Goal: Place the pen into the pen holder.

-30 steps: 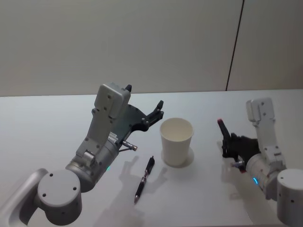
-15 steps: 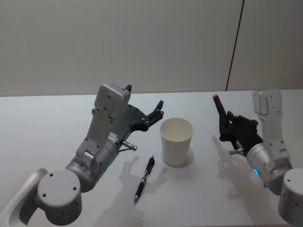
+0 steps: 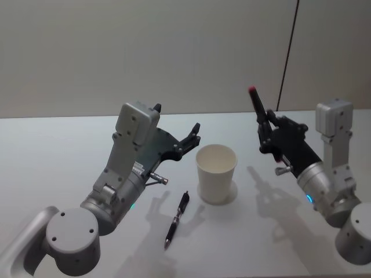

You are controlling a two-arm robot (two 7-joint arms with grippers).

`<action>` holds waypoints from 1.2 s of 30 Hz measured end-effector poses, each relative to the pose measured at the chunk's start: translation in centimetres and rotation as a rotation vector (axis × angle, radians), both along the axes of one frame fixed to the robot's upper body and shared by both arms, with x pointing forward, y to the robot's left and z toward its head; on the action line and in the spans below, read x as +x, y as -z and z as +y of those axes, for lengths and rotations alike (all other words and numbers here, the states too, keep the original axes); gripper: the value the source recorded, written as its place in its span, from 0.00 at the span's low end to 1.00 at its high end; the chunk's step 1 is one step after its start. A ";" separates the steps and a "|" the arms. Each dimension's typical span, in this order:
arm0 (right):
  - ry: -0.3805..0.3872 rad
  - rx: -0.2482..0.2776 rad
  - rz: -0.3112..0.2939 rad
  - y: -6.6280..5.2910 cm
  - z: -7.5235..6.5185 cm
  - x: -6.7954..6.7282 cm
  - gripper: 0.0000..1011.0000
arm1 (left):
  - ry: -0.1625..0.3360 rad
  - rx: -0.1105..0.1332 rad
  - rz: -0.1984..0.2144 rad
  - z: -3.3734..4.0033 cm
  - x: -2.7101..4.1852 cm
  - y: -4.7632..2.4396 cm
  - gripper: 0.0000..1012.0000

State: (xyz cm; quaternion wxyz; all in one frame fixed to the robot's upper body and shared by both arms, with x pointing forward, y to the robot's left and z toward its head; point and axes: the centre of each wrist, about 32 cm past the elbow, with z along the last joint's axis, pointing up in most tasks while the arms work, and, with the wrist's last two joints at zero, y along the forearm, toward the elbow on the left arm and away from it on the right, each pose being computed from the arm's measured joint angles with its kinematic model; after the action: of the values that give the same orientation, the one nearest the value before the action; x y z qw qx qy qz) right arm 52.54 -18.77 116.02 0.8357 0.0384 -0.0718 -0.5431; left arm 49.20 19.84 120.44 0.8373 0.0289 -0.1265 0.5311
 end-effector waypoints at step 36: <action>-0.249 0.089 -0.210 4.5 4.2 6.3 0.16 | 0.000 0.000 0.000 0.00 0.00 0.00 0.99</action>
State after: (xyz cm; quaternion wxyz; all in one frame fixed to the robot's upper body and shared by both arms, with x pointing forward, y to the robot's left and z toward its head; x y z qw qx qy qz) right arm 58.85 -14.55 111.48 0.8819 0.1406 -0.1293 -0.4310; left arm 49.20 19.84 120.44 0.8373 0.0289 -0.1265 0.5311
